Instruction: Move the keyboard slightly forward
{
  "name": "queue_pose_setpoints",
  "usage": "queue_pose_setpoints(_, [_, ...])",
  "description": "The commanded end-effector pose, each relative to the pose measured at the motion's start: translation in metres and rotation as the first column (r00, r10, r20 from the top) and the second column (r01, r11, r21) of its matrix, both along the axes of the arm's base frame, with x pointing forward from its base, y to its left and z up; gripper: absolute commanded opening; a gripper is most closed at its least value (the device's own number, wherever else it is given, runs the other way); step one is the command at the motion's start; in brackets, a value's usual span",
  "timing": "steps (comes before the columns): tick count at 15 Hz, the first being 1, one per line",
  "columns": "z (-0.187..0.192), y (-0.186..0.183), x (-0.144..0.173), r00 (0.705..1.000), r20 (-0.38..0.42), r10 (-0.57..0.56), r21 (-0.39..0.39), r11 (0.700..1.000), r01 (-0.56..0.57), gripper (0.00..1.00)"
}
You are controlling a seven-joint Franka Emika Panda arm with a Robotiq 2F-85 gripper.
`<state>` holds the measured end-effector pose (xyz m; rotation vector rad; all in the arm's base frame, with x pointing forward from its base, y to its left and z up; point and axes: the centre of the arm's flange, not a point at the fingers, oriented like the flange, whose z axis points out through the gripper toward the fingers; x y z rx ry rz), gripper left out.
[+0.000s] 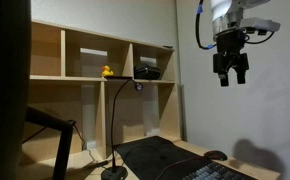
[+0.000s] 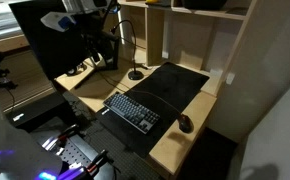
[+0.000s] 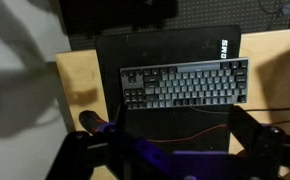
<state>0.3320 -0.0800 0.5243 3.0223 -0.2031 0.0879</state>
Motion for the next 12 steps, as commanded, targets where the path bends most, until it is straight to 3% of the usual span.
queue_pose_setpoints(1, [0.000,0.000,0.000,1.000,0.000,0.000,0.000,1.000,0.000,1.00])
queue_pose_setpoints(7, [0.000,0.000,0.000,1.000,0.000,0.000,0.000,1.000,0.000,1.00])
queue_pose_setpoints(8, [-0.036,-0.052,-0.040,0.995,-0.061,-0.081,-0.005,0.997,0.081,1.00])
queue_pose_setpoints(9, [-0.047,-0.058,-0.037,0.987,-0.100,-0.127,-0.015,0.992,0.126,1.00])
queue_pose_setpoints(12, [-0.111,-0.097,-0.069,0.949,-0.202,-0.244,0.077,0.962,0.264,1.00])
